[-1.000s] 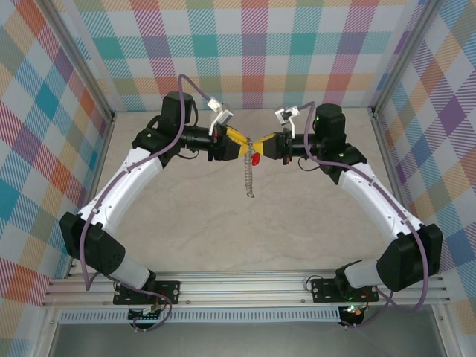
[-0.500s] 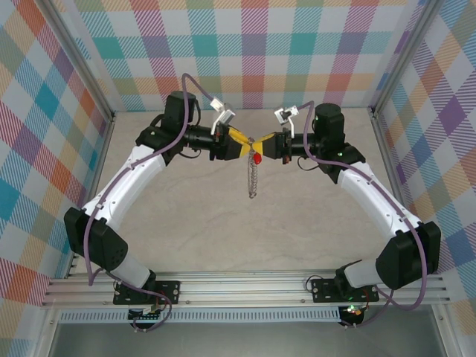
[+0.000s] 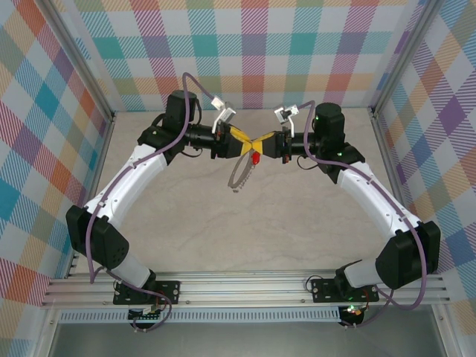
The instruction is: Put the keys on the keyring
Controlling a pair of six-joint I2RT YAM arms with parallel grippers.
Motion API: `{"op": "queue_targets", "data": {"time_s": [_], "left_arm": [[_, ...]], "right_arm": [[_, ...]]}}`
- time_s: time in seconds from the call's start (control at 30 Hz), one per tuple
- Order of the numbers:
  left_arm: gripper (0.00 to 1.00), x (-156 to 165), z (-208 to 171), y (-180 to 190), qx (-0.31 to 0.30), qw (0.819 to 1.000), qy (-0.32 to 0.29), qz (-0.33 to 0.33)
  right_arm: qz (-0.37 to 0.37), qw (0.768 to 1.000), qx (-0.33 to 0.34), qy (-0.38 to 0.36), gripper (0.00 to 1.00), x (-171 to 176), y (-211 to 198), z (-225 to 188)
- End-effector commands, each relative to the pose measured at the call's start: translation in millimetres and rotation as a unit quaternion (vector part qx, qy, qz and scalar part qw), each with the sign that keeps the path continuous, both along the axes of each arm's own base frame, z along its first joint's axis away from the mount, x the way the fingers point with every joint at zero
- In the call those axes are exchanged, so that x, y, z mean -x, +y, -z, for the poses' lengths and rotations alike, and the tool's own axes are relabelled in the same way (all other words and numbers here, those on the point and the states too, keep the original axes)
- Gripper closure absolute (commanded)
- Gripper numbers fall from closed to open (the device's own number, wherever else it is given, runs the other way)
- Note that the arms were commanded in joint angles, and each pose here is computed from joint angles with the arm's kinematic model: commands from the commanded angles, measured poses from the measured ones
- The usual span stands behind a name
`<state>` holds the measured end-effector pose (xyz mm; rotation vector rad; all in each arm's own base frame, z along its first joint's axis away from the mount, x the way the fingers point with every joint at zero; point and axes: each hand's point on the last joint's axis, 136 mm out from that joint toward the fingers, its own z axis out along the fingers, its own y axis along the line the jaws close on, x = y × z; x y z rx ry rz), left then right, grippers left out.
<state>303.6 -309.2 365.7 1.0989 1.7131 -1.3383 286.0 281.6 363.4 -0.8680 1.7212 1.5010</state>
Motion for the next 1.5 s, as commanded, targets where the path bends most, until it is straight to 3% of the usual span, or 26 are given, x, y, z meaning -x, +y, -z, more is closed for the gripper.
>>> {"op": "queue_targets", "data": {"time_s": [0.0, 0.17, 0.33, 0.73, 1.03, 1.27, 1.33, 1.47], "left_arm": [[0.63, -2.1, -21.2, 2.7, 0.021, 1.0, -0.022, 0.003], [0.63, -3.2, -20.8, 2.8, 0.02, 1.0, -0.022, 0.001], [0.7, -2.5, -20.7, 2.0, 0.021, 1.0, -0.02, 0.003], [0.7, -2.2, -19.9, 1.1, 0.023, 1.0, -0.017, 0.008], [0.86, 1.2, -17.8, -0.7, 0.022, 1.0, -0.012, 0.017], [0.86, 5.5, -14.2, -1.4, 0.016, 1.0, -0.009, 0.026], [0.99, 6.5, -12.9, -2.0, 0.014, 0.999, -0.01, 0.027], [1.0, 6.4, -12.4, -3.2, 0.013, 1.0, -0.011, 0.026]], "right_arm": [[-0.014, 1.0, -0.012, -0.021, 1.0, 3.0, -1.2, -9.3], [-0.014, 1.0, -0.011, -0.021, 1.0, 3.6, -1.2, -8.6], [-0.015, 1.0, -0.011, -0.02, 1.0, 3.1, -0.9, -7.1], [-0.015, 1.0, -0.011, -0.019, 1.0, 1.9, -0.4, -7.1], [-0.012, 1.0, -0.012, -0.019, 1.0, -0.3, 0.1, -8.3], [-0.007, 1.0, -0.012, -0.019, 1.0, -3.3, 0.7, -8.0], [-0.006, 1.0, -0.013, -0.018, 1.0, -4.4, 0.8, -8.1], [0.0, 1.0, -0.015, -0.016, 1.0, -6.8, 0.9, -8.8]]}}
